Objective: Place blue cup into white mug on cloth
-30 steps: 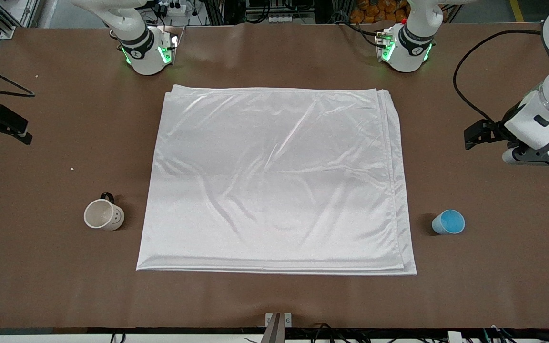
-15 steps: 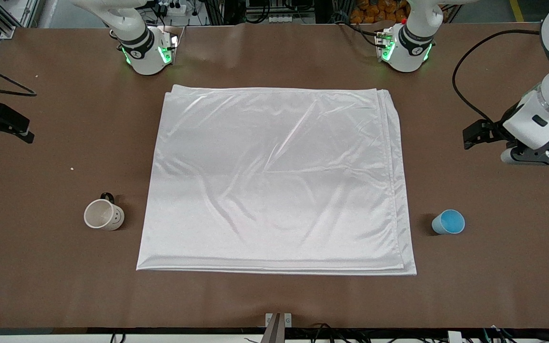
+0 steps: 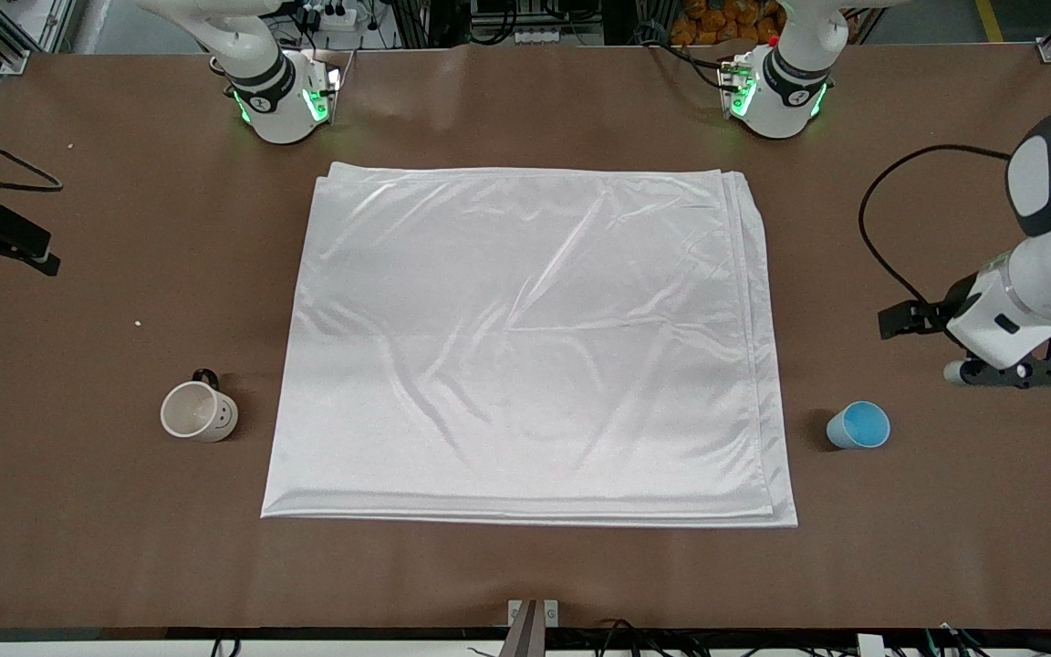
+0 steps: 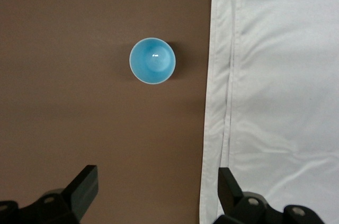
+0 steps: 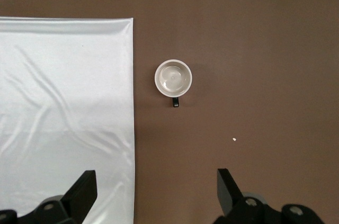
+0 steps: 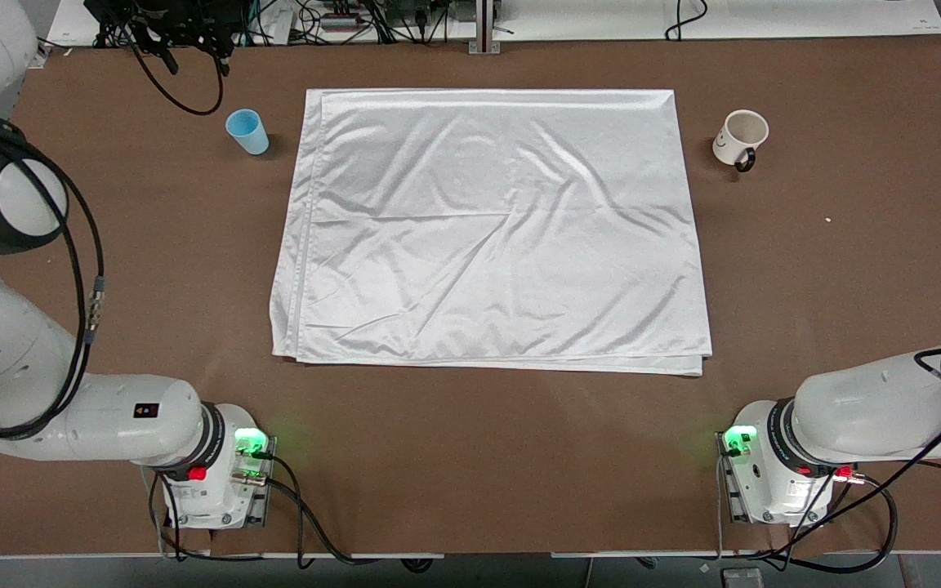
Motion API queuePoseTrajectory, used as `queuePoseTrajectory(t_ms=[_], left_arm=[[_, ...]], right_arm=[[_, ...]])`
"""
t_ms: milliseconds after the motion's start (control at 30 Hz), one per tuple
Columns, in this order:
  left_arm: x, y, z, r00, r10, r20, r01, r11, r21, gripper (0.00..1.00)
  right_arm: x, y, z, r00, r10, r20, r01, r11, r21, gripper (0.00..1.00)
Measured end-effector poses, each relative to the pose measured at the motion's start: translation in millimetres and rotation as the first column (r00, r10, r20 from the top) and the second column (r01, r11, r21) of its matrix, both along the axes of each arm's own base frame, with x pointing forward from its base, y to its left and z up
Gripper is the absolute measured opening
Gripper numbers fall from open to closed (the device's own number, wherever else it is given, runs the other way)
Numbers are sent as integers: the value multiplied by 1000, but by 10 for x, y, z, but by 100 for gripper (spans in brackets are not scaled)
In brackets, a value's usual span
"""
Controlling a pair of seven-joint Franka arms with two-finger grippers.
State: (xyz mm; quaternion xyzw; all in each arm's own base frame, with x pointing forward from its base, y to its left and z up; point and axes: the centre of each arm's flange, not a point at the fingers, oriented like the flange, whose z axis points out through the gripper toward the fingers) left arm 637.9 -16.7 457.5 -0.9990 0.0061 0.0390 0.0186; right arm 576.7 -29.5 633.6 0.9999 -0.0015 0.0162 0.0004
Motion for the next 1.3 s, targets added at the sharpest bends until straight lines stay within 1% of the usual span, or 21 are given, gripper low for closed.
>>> queuePoseTrajectory(t_ms=[200,400,567,800,967,1300], left_arm=[[230,199,-542,1000,29,-6,-29,1000,3,100],[416,420,-1021,998,60,-1,-60,998,6,100],[507,492,-1357,998,68,7,-68,998,5,100],[571,492,-1667,998,65,16,-66,998,2,100],[602,492,-1800,998,64,28,-64,998,1,100],[626,585,-1991,996,76,37,-76,997,1,100]], right_arm=[[18,17,-88,1000,3,-31,-3,1000,2,100],[24,31,-257,995,10,-98,-9,1000,6,100],[73,26,-499,987,33,-159,-32,999,12,100],[92,26,-757,977,44,-207,-42,999,17,100],[105,27,-1032,975,46,-216,-43,999,18,100],[91,23,-1937,980,45,-195,-43,999,16,100]])
